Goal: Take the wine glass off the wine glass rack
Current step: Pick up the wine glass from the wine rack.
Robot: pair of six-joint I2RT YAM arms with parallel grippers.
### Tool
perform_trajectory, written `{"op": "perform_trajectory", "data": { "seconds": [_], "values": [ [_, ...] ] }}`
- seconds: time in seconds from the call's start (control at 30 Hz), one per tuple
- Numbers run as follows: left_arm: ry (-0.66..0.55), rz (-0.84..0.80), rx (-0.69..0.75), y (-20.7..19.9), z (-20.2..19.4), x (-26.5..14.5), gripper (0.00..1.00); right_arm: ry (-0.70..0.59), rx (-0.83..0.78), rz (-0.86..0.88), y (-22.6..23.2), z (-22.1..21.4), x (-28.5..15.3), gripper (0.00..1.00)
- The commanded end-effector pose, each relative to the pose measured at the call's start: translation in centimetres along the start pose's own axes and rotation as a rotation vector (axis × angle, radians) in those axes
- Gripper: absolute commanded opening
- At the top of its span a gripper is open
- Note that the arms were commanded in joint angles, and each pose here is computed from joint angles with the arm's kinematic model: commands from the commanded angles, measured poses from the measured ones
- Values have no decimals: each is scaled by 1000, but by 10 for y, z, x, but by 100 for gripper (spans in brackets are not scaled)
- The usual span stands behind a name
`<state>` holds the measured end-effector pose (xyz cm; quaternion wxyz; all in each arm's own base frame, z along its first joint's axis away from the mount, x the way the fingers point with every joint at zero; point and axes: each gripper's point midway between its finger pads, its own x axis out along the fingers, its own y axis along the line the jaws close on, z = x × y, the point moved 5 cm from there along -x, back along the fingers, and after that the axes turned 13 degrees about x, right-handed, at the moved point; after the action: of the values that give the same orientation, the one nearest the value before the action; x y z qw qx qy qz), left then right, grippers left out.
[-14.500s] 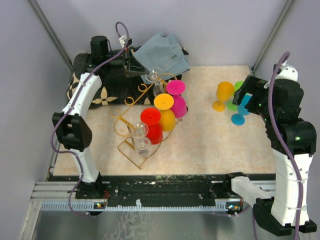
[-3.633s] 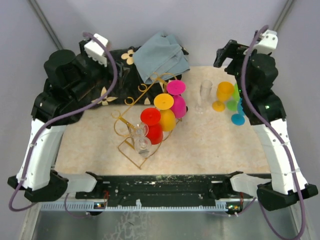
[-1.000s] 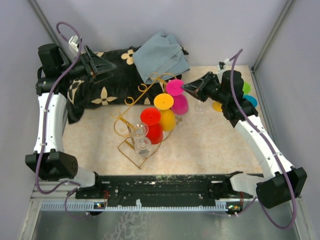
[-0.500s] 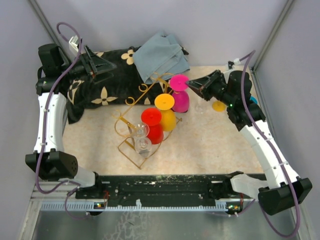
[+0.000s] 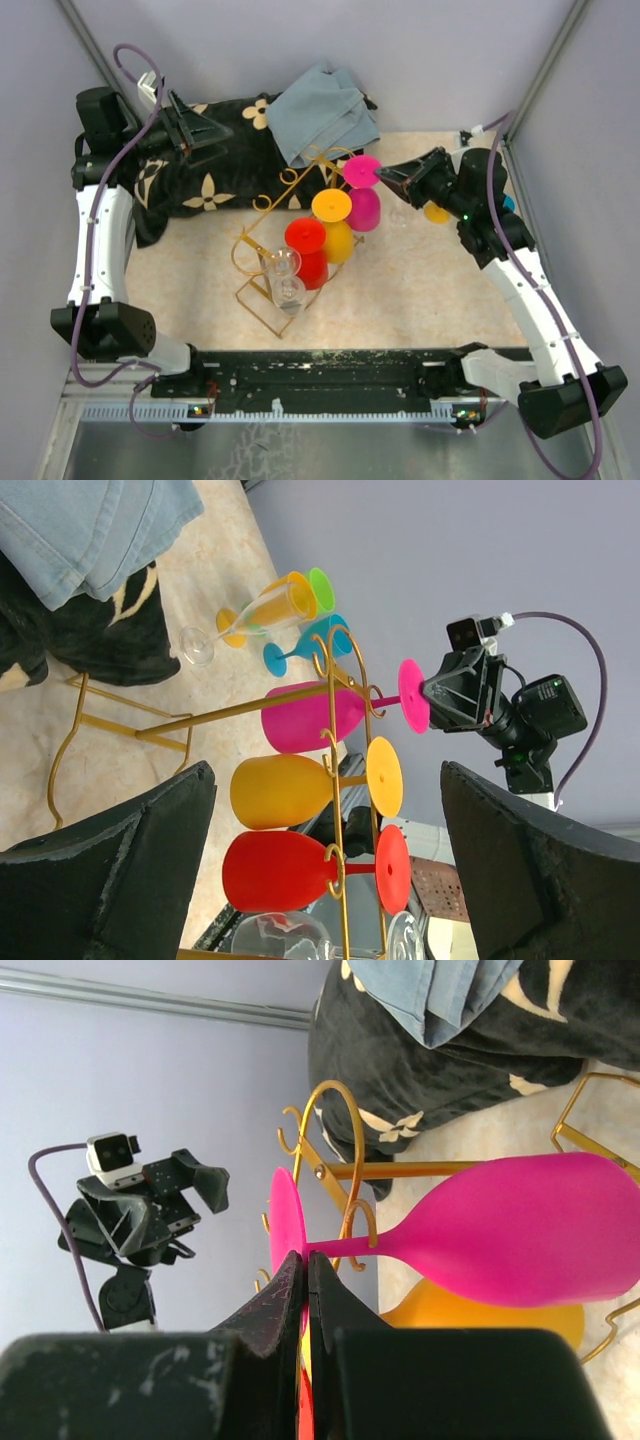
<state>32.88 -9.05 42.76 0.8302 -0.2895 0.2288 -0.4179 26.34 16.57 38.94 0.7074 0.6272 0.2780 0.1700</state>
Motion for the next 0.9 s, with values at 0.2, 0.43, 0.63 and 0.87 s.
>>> {"op": "perform_trajectory", "data": {
  "seconds": [0.2, 0.43, 0.63, 0.87],
  "values": [
    [-5, -33, 37, -11, 8, -5, 98, -13, -2, 31, -1, 2, -2, 0],
    [-11, -35, 40, -11, 12, -3, 98, -59, -20, 12, 4, 2, -21, 0],
    [-42, -57, 58, -17, 33, 0, 98, -215, -109, -63, 19, 10, -72, 0],
    [-98, -143, 72, -27, 62, 6, 98, -345, -241, 42, 87, 26, -105, 0]
  ]
}}
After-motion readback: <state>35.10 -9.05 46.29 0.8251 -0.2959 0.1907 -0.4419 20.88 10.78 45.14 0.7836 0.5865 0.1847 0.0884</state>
